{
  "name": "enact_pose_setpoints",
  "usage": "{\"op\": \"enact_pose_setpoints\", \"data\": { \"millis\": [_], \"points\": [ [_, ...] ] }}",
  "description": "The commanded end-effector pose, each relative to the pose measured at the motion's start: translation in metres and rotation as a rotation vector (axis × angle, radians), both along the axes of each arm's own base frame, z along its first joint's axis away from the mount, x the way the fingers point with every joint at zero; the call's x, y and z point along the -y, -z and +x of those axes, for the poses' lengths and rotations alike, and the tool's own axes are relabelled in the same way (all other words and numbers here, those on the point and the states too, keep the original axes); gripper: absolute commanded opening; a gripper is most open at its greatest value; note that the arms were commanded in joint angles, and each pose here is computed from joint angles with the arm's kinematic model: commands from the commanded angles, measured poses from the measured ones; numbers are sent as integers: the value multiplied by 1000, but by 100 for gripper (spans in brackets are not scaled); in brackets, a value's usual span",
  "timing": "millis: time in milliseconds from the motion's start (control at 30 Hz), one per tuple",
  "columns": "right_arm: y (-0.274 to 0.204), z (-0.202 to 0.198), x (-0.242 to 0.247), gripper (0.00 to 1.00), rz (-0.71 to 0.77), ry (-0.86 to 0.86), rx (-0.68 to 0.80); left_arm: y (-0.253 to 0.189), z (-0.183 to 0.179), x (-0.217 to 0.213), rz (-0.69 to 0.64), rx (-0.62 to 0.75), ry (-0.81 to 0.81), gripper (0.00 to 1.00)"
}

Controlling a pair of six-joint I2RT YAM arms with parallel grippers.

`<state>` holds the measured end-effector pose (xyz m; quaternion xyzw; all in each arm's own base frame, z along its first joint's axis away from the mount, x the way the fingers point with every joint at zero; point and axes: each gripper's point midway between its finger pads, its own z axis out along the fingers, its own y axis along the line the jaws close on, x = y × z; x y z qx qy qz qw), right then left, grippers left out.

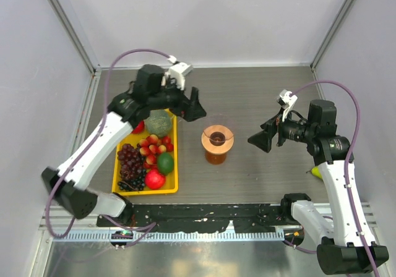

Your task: Place the coffee filter in the dripper

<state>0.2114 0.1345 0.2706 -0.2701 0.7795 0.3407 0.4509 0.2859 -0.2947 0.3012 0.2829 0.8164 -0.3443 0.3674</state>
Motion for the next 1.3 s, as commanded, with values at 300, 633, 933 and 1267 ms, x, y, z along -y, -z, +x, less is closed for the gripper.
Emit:
{"op": "enact_pose_setpoints", "data": {
  "millis": [300, 633, 933, 1267],
  "points": [
    [-52, 18, -32, 100, 157, -256, 311, -38, -50, -24, -434, 344, 283, 93],
    [-23, 31, -49, 90, 92, -312, 379, -14, -43, 1, -391, 610, 446, 76],
    [-1, 54, -35, 87, 66, -63, 140, 11, -14, -13, -274, 349, 173, 66],
    [-9, 51, -42, 69, 215, 41, -34, 20, -28, -14, -289, 33, 73, 67]
  ]
}}
